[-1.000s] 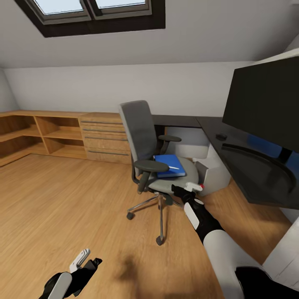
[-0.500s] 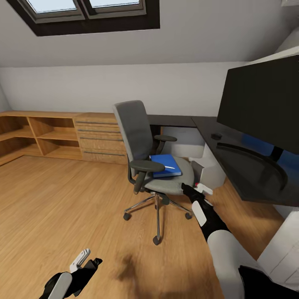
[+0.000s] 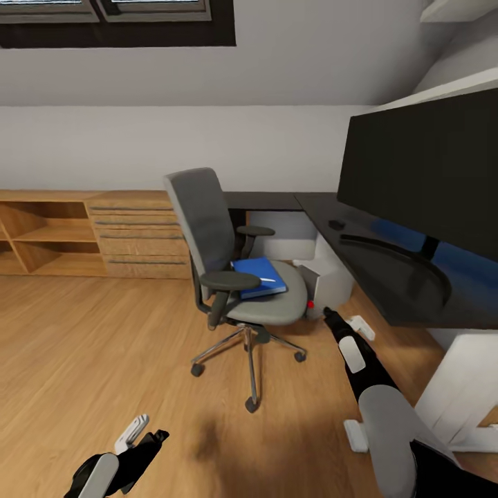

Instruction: In the bedroom, organize the workspace by keeping the computer under the desk, ensuring the monitor is on the desk, placing the keyboard on the desk next to the monitor, placing the mouse on the desk next to the keyboard, moving the folder from the swivel chair onto the desk next to the mouse, stacking the notebook on top of the folder with the pen on top of the notebook, and positioning the swivel chair next to the desk.

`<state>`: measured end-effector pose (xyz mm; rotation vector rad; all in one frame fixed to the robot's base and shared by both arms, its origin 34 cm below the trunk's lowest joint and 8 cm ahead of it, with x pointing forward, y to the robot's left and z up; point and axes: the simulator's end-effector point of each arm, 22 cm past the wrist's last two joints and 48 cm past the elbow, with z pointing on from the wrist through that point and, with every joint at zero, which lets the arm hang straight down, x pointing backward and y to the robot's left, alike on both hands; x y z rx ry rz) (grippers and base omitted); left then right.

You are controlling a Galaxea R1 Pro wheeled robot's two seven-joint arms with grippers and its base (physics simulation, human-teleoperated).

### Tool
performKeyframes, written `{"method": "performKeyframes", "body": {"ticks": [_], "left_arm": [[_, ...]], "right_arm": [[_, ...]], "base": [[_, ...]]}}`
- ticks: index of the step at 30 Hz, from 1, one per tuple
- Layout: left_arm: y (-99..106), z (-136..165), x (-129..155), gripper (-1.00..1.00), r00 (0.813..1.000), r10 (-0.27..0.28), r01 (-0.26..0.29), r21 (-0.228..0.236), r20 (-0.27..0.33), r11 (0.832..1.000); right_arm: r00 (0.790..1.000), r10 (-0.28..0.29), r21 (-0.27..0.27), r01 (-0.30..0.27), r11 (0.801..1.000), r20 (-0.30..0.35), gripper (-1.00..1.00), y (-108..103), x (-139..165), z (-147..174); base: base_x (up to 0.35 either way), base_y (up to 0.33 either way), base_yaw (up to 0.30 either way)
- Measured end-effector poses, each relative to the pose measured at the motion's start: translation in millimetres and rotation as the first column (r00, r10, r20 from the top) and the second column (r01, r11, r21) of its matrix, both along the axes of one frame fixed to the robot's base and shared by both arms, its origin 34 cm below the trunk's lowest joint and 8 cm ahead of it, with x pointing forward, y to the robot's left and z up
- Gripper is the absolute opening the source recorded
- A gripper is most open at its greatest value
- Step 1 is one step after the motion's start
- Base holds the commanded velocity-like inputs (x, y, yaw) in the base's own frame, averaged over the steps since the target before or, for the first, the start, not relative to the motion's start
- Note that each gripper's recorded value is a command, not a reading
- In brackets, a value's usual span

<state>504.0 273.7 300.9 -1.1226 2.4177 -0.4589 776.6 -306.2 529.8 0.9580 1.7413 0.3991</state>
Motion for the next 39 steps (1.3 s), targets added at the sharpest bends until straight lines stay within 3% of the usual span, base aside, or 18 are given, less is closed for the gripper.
{"method": "performKeyframes", "body": {"ticks": [12,15,24,27,39], "left_arm": [[0,0,0,1.0,1.0,0.0,0.0,0.001,-0.001,1.0],[-1,0,0,1.0,1.0,-0.001,0.001,0.0,-0.001,1.0],[-1,0,0,1.0,1.0,-0.001,0.001,0.0,-0.002,1.0],[1,0,0,1.0,1.0,0.0,0.0,0.002,-0.002,1.0],[1,0,0,1.0,1.0,0.0,0.0,0.003,-0.001,1.0]], "right_arm": [[1.0,-0.001,0.015,0.001,1.0,-0.001,1.0,0,0,-2],[1.0,-0.01,0.052,0.01,0.999,0.001,1.0,1,-1,-3],[1.0,-0.029,0.075,0.03,0.997,-0.002,1.0,-8,-2,-5],[0.998,-0.061,0.12,0.06,0.991,-0.003,1.0,-20,-4,-8],[0.995,-0.091,0.186,0.096,0.978,-0.037,1.0,-33,-12,-27]], "base": [[0.211,0.232,-0.064],[0.102,0.084,-0.069],[0.019,0.015,-0.046],[0.073,0.021,-0.005],[0.254,0.093,-0.001]]}}
